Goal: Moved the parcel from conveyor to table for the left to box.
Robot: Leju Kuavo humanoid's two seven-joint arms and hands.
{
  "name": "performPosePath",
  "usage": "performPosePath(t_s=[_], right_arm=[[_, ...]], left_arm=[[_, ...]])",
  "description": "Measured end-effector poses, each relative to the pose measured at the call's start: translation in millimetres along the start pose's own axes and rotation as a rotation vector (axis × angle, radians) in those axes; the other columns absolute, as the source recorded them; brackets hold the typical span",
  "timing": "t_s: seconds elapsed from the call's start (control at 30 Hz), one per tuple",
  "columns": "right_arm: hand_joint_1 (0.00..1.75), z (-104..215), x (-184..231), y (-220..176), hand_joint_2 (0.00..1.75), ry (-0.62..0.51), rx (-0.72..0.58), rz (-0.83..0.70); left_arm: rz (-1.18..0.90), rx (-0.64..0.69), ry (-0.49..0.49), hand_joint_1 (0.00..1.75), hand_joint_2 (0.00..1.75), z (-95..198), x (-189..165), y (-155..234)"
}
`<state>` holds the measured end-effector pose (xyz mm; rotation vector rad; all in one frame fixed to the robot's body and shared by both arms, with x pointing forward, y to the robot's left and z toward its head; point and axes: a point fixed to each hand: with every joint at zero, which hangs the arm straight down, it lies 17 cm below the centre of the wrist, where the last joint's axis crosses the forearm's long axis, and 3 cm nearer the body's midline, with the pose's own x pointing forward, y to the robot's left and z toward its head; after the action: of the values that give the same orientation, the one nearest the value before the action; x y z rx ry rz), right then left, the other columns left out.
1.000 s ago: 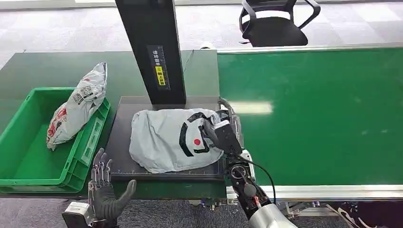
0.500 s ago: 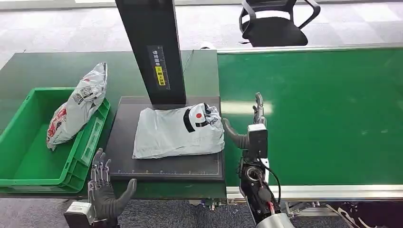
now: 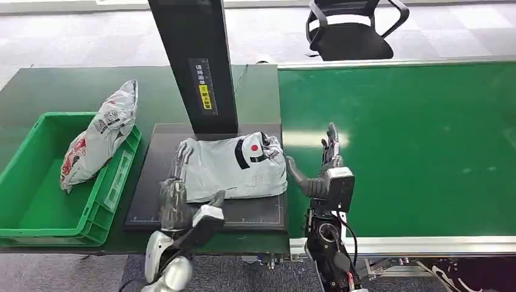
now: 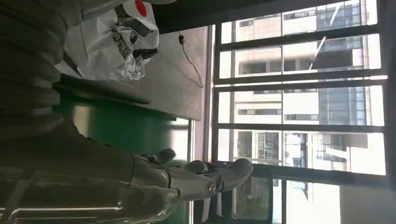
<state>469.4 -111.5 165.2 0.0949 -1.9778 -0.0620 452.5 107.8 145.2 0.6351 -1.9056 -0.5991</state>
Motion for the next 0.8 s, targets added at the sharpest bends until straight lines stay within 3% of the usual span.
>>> performPosePath(t_s=[0.3,0.57,0.8], right_arm=[[0.0,2.6,-3.5,-5.1,1.75,0.019,-0.026,-0.047],[0.0,6.1,-4.5,-11.9,1.75,0.026,-0.045,-0.074],[0.0,8.3,-6.2,-14.0,1.75,0.035,-0.046,-0.097]], left_arm=[[-0.048,-0.245,-0.087,0.0,1.75,-32.3,24.5,-76.1],[-0.111,-0.481,-0.03,0.0,1.75,-10.2,3.2,-129.2],[-0.114,-0.638,0.03,0.0,1.75,9.4,-17.0,-151.6]])
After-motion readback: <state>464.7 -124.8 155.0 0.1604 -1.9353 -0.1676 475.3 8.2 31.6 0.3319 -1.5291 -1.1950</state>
